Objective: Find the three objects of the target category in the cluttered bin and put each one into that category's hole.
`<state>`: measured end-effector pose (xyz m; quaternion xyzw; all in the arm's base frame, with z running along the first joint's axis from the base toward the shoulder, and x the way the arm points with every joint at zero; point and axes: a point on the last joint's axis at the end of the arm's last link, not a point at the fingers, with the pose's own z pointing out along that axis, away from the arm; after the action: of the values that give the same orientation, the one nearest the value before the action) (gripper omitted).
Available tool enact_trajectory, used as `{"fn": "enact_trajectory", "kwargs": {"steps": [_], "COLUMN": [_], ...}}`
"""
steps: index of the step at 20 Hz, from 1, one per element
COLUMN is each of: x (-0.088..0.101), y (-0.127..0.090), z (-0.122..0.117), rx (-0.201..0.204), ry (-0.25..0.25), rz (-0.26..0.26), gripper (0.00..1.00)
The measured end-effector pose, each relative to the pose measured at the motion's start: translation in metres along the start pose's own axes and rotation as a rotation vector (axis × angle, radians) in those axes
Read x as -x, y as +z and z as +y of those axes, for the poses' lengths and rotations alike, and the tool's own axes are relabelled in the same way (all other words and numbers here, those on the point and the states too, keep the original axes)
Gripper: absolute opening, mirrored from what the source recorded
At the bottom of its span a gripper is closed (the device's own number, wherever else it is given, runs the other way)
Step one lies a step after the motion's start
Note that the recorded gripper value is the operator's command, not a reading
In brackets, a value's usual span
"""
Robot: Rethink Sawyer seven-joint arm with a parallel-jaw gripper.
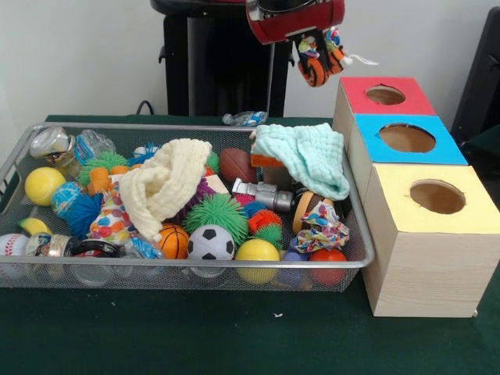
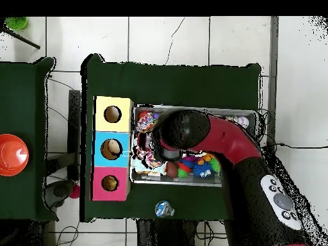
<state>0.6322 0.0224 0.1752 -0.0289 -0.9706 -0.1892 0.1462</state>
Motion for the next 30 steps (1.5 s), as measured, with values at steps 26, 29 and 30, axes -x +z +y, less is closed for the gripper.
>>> {"fn": "enact_trajectory", "kwargs": {"steps": [26, 29, 30], "x": [-0.015, -0.021, -0.024], "y": [0.098, 0.114, 0.120], "z": [0.051, 0.055, 0.056], "rx": [-0.072, -0.072, -0.072], "ry": [-0.089, -0.095, -0.096], "rz": [-0.145, -0.127, -0.114], "gripper": [0.00, 0.00, 0.00]}}
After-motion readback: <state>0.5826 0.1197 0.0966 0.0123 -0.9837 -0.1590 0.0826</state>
